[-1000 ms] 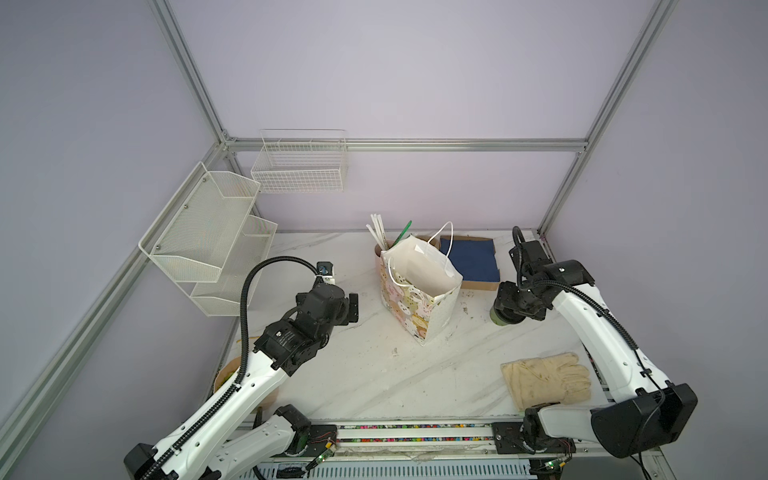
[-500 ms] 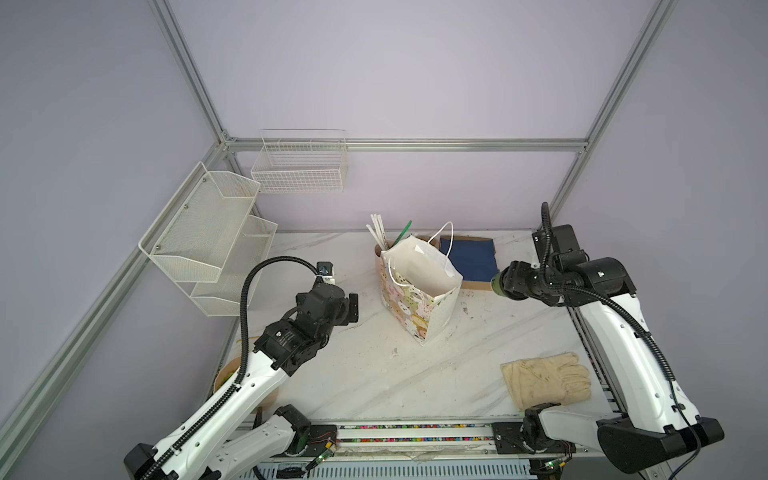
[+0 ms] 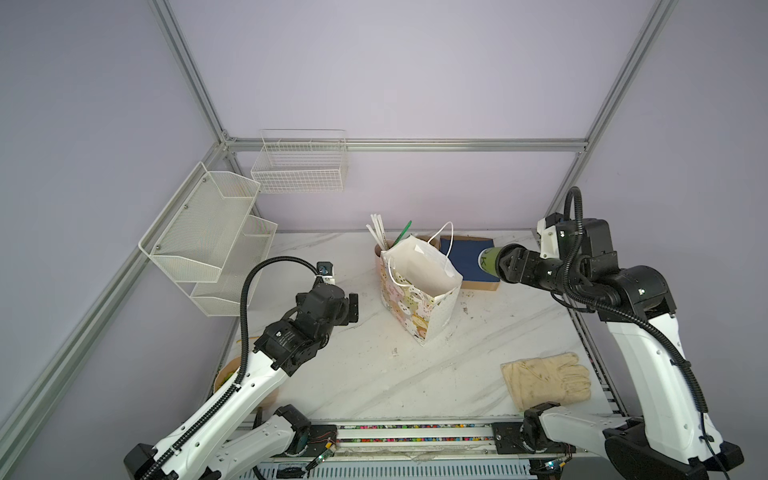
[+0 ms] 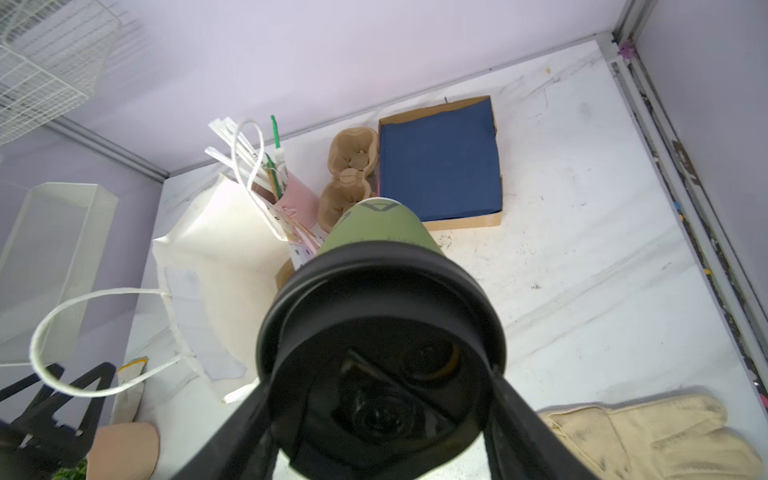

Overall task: Pack the takeout coffee
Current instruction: 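Lift the green coffee cup up with the right gripper, then carry the coffee cup over the gift bag and lower it inside, then lower the green coffee cup into the tan carrier slot inside the bag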

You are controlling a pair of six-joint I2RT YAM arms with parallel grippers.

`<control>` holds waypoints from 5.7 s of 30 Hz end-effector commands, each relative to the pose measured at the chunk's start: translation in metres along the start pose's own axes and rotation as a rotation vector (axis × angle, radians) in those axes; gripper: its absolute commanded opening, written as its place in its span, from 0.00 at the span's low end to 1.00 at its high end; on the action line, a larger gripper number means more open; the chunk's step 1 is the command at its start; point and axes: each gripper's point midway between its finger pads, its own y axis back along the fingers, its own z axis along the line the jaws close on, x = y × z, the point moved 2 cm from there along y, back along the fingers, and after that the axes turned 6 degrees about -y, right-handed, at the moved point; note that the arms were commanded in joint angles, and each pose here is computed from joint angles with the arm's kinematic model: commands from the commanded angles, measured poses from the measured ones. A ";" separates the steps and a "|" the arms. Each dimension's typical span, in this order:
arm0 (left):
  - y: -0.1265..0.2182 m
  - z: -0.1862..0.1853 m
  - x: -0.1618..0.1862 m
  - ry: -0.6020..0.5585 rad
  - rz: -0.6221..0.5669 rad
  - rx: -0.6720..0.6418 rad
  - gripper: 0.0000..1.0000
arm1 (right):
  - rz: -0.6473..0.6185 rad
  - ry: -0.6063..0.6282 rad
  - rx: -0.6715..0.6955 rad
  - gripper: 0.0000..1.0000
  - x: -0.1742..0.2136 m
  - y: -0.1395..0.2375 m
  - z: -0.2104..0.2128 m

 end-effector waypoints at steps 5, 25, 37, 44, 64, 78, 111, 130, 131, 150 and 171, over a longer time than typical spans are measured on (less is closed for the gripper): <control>0.000 0.003 -0.002 -0.016 -0.011 -0.016 1.00 | -0.059 0.078 -0.147 0.69 -0.013 0.023 0.036; -0.001 0.006 -0.001 -0.027 -0.006 -0.042 1.00 | 0.060 0.240 -0.139 0.68 0.014 -0.024 0.112; -0.002 0.007 -0.002 -0.034 -0.007 -0.046 1.00 | 0.222 0.320 0.069 0.68 0.054 -0.083 0.112; -0.002 0.006 -0.001 -0.035 -0.004 -0.044 1.00 | 0.324 0.371 0.110 0.68 0.078 -0.117 0.112; 0.000 0.006 -0.001 -0.033 -0.005 -0.034 1.00 | 0.438 0.428 0.229 0.68 0.113 -0.182 0.105; 0.001 0.005 -0.003 -0.028 -0.012 -0.023 1.00 | 0.520 0.436 0.273 0.67 0.135 -0.163 0.073; -0.001 0.001 -0.001 -0.034 0.002 -0.012 1.00 | 0.654 0.402 0.272 0.65 0.162 -0.165 0.056; -0.002 0.000 0.000 -0.037 0.007 -0.004 1.00 | 0.723 0.360 0.248 0.65 0.177 -0.144 0.043; -0.003 0.000 0.000 -0.039 0.009 -0.004 1.00 | 0.726 0.358 0.249 0.65 0.178 -0.144 0.042; -0.004 0.001 0.000 -0.042 0.013 -0.017 1.00 | 0.743 0.293 0.314 0.64 0.185 -0.150 0.032; -0.005 0.001 0.001 -0.048 0.018 -0.021 1.00 | 0.768 0.319 0.339 0.63 0.191 -0.162 0.028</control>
